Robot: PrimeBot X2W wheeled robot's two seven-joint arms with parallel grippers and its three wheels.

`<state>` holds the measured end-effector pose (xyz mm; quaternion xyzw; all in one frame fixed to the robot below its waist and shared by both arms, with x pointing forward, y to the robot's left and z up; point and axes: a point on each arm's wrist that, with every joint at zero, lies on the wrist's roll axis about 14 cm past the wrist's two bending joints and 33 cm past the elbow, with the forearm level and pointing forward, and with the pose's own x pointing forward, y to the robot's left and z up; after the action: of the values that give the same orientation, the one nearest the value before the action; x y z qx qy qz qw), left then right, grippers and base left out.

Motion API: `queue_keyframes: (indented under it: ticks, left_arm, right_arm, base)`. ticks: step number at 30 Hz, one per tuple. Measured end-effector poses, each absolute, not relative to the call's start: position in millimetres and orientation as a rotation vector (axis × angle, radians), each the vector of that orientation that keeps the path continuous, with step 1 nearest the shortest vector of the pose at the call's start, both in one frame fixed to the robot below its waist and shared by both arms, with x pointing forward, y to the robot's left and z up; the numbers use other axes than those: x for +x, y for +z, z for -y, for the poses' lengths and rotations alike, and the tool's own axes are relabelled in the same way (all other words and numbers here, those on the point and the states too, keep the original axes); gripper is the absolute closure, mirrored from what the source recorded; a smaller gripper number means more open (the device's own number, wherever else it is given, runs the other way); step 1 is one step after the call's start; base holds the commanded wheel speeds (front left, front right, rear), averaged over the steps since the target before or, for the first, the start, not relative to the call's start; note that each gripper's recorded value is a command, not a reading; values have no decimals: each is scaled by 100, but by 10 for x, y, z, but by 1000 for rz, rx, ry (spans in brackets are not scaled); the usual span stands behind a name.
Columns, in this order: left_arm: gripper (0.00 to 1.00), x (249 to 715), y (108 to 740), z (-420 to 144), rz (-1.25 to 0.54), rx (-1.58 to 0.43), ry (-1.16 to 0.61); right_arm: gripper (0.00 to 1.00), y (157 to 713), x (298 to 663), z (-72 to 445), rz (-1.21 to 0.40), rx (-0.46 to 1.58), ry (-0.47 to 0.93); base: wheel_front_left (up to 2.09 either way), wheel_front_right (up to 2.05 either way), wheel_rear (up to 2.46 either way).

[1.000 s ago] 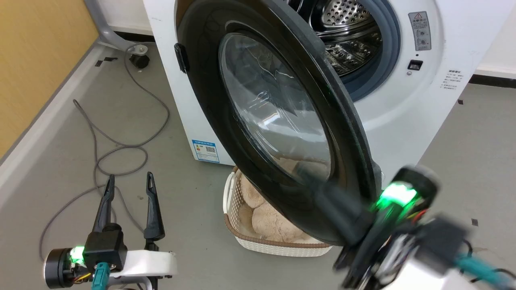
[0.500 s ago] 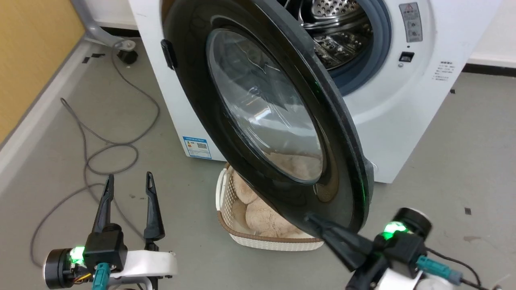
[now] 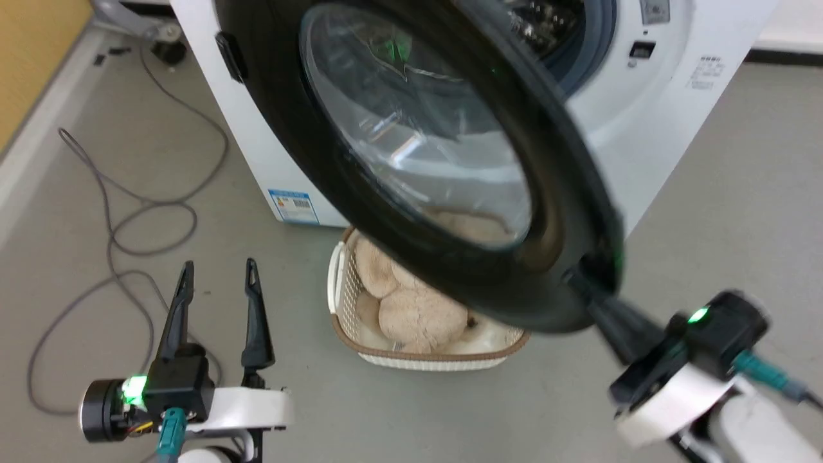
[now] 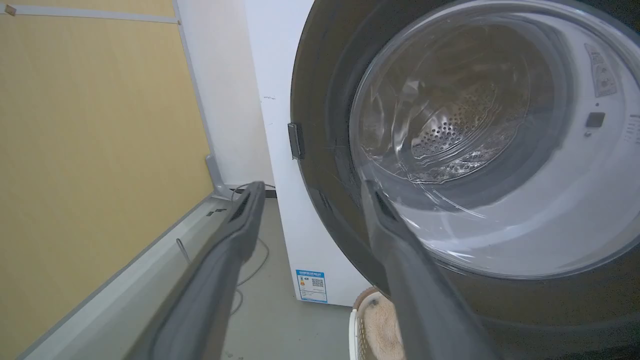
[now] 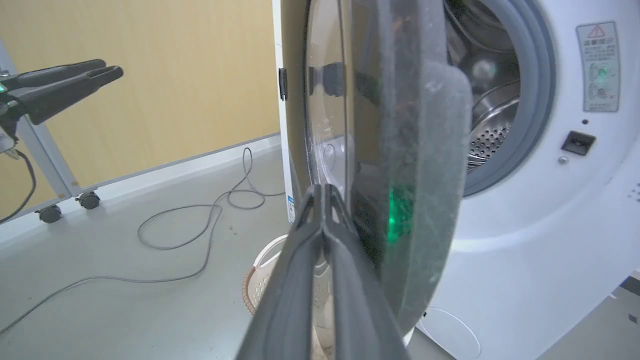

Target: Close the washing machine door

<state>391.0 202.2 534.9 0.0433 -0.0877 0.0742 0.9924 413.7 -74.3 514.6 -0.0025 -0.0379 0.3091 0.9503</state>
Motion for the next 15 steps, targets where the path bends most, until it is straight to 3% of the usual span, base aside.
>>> queue_keyframes:
  ticks: [15]
  left_arm:
    - [0,4370,5145,-1923,147,82,120]
  right_arm:
    - [100,5091,5329,1369,92,-81,421]
  base:
    - [0,0,0]
